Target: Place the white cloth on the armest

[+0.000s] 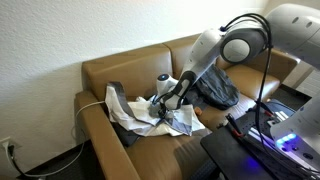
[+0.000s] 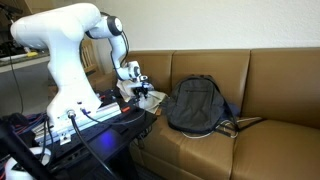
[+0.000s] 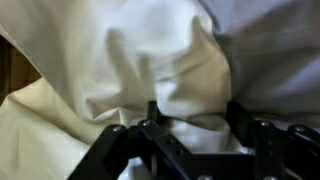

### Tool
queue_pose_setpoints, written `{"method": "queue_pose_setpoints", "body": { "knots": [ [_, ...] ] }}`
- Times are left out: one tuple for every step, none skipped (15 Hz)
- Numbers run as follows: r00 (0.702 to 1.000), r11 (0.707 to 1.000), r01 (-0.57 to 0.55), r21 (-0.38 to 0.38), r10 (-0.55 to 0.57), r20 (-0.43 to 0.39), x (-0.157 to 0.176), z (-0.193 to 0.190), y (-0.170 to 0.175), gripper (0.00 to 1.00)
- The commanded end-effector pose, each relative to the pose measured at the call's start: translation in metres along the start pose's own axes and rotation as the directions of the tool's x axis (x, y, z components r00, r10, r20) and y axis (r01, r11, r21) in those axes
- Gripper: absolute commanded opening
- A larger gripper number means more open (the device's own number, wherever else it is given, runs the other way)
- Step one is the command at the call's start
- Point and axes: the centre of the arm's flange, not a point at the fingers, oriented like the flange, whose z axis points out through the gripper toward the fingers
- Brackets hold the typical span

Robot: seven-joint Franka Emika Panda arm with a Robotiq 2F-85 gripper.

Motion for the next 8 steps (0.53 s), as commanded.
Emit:
{"method": "queue_pose_setpoints", "body": {
  "knots": [
    [1.000, 1.000, -0.030, 0.005, 0.030, 0.005, 0.015, 0.009, 0.004, 0.38],
    [0.999, 0.999, -0.040, 0.011, 0.040, 0.007, 0.015, 0.005, 0.005, 0.32],
    [0.999, 0.998, -0.047, 0.030, 0.046, 0.019, 0.015, 0.001, 0.005, 0.25],
    [0.998, 0.997, -0.053, 0.054, 0.050, 0.043, 0.013, -0.007, 0.007, 0.19],
    [0.998, 0.996, -0.048, 0.078, 0.043, 0.053, 0.010, -0.018, 0.008, 0.12],
    [0.998, 0.994, -0.032, 0.104, 0.025, 0.064, 0.005, -0.036, 0.009, 0.07],
    [0.997, 0.992, -0.019, 0.125, 0.010, 0.074, 0.008, -0.033, 0.009, 0.02],
    [0.997, 0.983, 0.029, 0.180, -0.041, 0.066, -0.002, -0.059, 0.012, 0.03]
  ]
}}
